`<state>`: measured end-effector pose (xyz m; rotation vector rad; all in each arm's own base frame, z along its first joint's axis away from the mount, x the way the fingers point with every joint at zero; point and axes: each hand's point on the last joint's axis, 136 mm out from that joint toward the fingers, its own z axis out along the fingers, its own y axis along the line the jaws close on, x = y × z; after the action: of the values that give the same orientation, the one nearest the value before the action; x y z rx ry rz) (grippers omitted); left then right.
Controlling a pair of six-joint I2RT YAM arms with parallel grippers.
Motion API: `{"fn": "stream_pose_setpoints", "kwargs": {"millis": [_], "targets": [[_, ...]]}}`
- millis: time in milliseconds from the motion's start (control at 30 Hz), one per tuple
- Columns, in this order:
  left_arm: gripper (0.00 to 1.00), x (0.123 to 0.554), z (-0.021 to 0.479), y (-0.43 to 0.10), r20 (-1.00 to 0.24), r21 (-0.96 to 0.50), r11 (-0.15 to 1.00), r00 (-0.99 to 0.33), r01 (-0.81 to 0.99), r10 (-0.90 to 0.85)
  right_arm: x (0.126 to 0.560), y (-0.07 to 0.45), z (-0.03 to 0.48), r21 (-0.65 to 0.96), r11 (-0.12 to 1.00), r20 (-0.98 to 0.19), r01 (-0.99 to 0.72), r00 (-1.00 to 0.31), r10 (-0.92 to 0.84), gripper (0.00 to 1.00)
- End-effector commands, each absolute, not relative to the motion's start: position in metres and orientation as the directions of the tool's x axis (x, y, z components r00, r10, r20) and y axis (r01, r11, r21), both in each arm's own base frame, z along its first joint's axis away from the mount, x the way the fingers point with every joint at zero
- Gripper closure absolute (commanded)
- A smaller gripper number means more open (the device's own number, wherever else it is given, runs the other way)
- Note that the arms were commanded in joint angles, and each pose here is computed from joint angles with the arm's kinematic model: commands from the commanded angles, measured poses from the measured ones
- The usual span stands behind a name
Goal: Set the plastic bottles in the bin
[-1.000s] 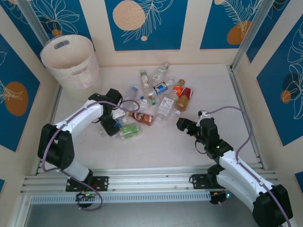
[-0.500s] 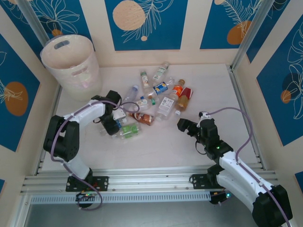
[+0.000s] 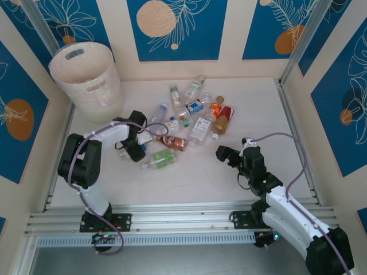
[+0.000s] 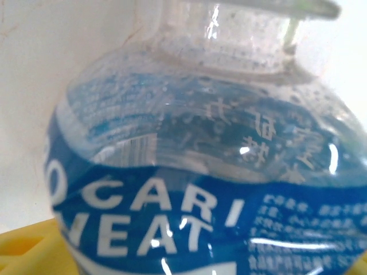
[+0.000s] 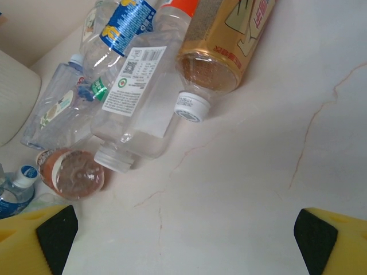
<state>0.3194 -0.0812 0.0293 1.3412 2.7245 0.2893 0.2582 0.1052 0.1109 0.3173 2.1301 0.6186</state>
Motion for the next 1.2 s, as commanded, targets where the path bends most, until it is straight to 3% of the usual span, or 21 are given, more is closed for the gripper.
{"fn": "stream_pose_setpoints", "kwargs": {"millis": [0,367,467,600,700,900,1167], "targets": [[0.25,0.319,0.024,-0.08,-0.004,0.204,0.591,-0.603,0.781,0.798,0.258,0.099,0.108,0.525,0.851,-0.695,0.018,-0.568,0.441,0.01],[0.7,0.334,0.082,-0.086,-0.165,0.275,0.638,-0.619,0.719,0.768,0.262,0.104,0.125,0.507,0.859,-0.75,-0.073,-0.528,0.398,0.01],[0.76,0.335,0.116,-0.091,-0.23,0.265,0.684,-0.644,0.68,0.729,0.265,0.106,0.133,0.503,0.859,-0.767,-0.094,-0.507,0.393,0.01],[0.87,0.332,0.167,-0.098,-0.36,0.244,0.757,-0.669,0.606,0.651,0.272,0.107,0.156,0.503,0.854,-0.801,-0.134,-0.443,0.403,0.01],[1.0,0.328,0.204,-0.107,-0.494,0.213,0.793,-0.638,0.57,0.591,0.278,0.107,0.172,0.497,0.853,-0.826,-0.158,-0.387,0.41,0.01],[1.0,0.329,0.276,-0.137,-0.776,0.073,0.842,-0.5,0.534,0.384,0.288,0.112,0.189,0.494,0.848,-0.838,-0.191,-0.363,0.406,0.0],[1.0,0.348,0.343,-0.15,-0.944,-0.143,0.885,-0.33,0.443,0.013,0.306,0.118,0.212,0.532,0.821,-0.832,-0.208,-0.312,0.459,0.0]]}}
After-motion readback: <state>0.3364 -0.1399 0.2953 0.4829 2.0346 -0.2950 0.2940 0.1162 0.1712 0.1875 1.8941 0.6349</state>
